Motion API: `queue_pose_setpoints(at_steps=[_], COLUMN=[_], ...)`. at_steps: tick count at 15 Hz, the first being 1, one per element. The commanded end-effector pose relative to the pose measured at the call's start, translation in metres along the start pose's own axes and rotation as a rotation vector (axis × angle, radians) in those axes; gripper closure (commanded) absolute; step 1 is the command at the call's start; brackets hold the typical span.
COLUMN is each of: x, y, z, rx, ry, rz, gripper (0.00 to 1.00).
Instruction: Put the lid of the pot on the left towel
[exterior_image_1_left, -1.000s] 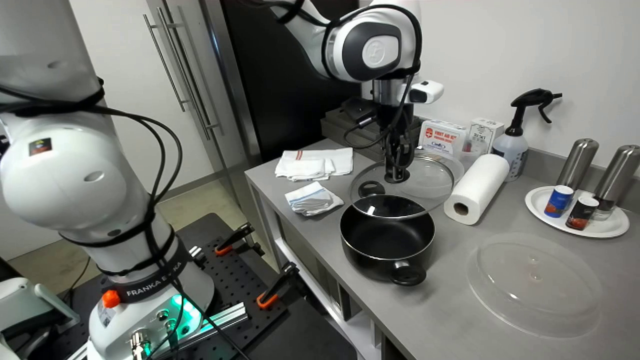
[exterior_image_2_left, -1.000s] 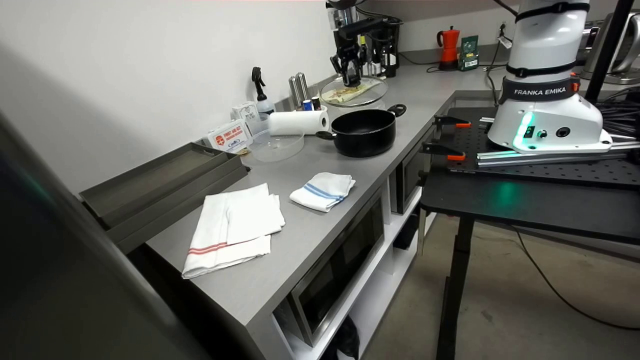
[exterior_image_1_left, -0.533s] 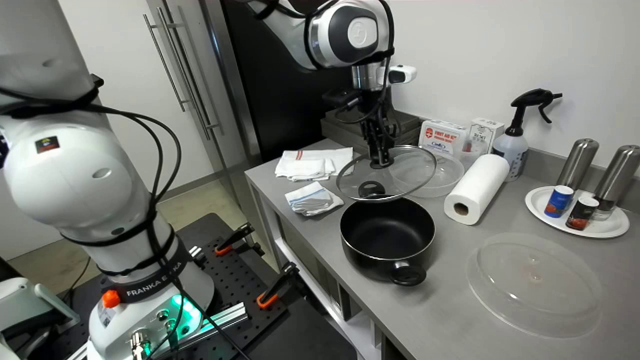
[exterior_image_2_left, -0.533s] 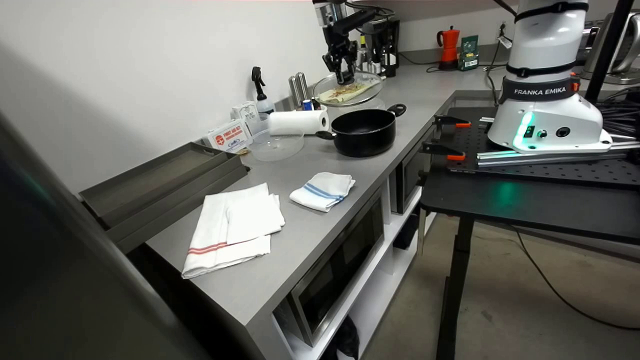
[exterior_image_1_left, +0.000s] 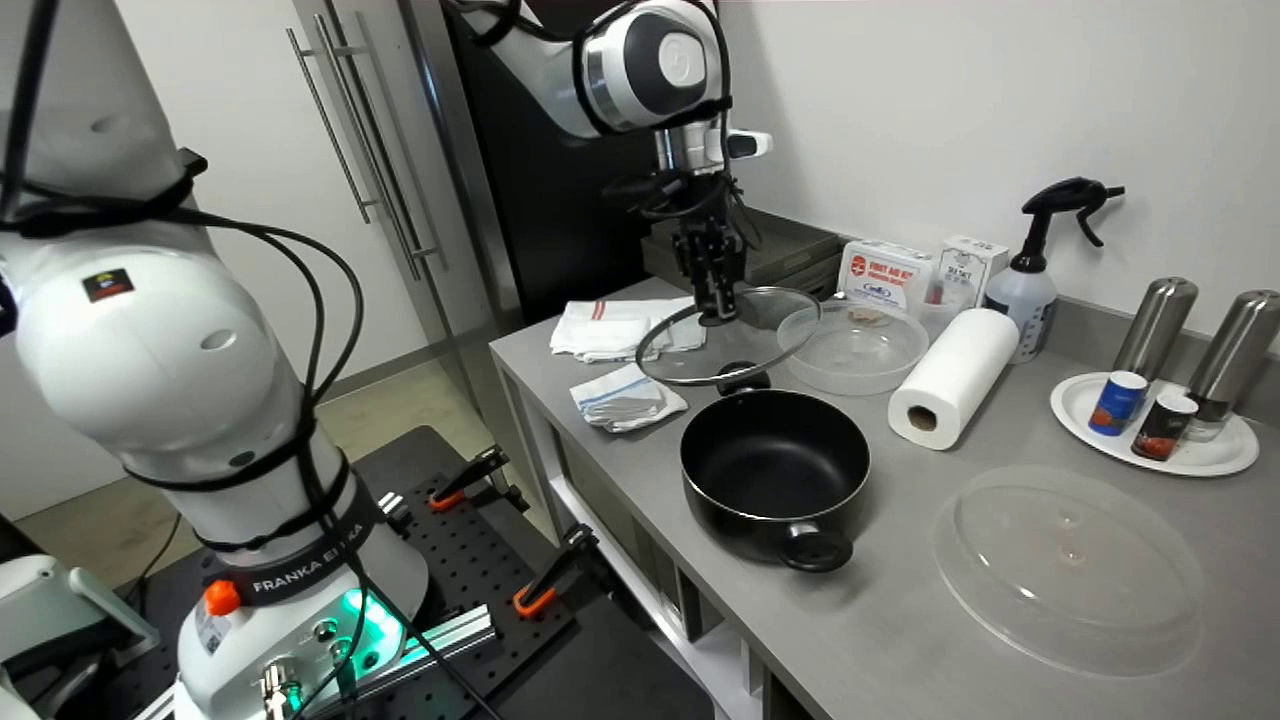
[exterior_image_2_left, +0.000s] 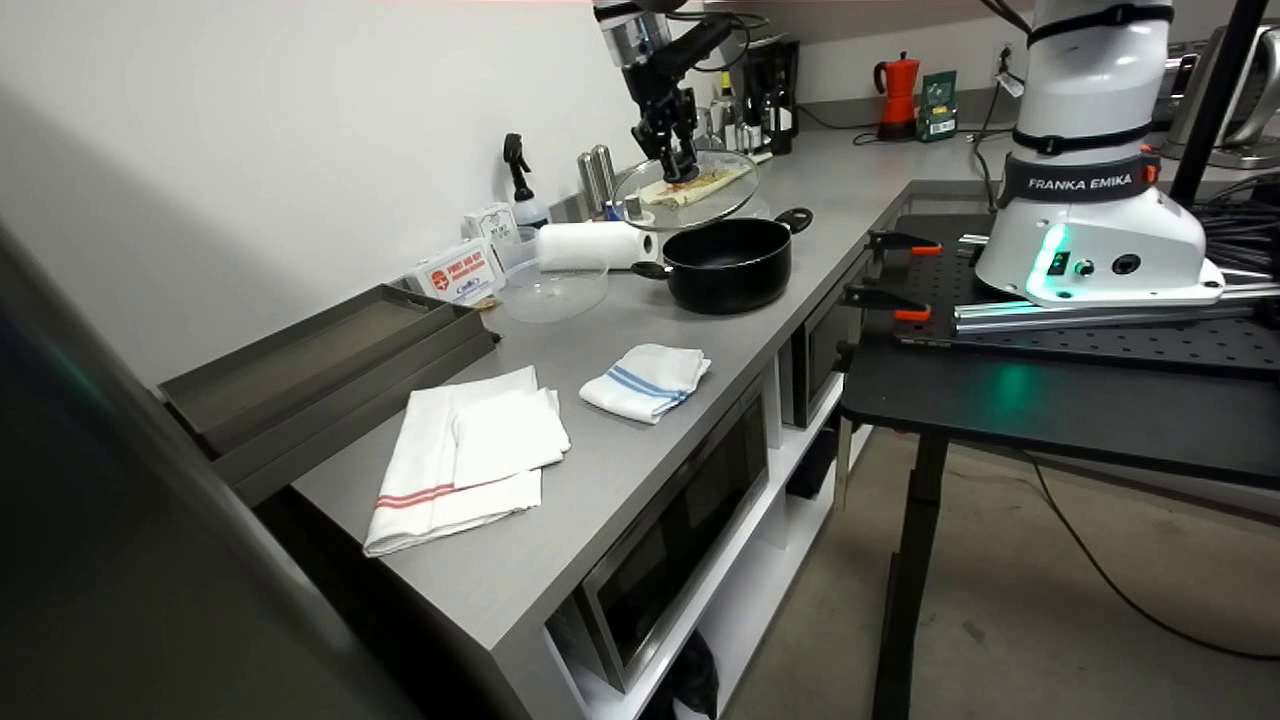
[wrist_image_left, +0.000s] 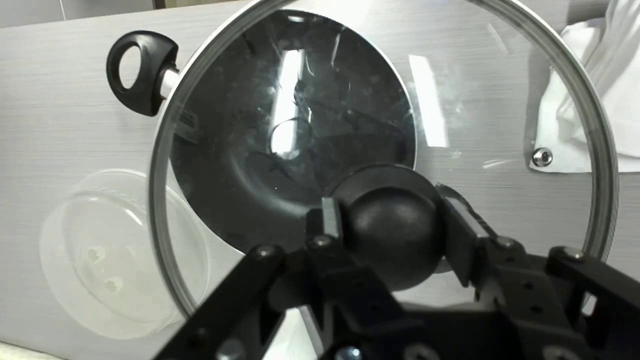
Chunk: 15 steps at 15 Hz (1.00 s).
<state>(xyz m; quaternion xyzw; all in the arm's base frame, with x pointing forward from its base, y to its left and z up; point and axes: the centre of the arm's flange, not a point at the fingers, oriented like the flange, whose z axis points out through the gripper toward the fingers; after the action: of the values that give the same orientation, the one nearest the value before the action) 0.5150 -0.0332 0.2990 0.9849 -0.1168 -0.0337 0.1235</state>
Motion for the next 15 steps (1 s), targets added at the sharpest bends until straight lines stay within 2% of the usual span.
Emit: queue_pose_setpoints(at_steps=[1,15], x=[-0.002,-0.003], y=[-0.026,-0.146], z=[-0.017,-0.007], rx=[-0.042,-0.072], ry=[0.008,-0.011], rz=[-0.073,-0.338], gripper=[0.74,0.74])
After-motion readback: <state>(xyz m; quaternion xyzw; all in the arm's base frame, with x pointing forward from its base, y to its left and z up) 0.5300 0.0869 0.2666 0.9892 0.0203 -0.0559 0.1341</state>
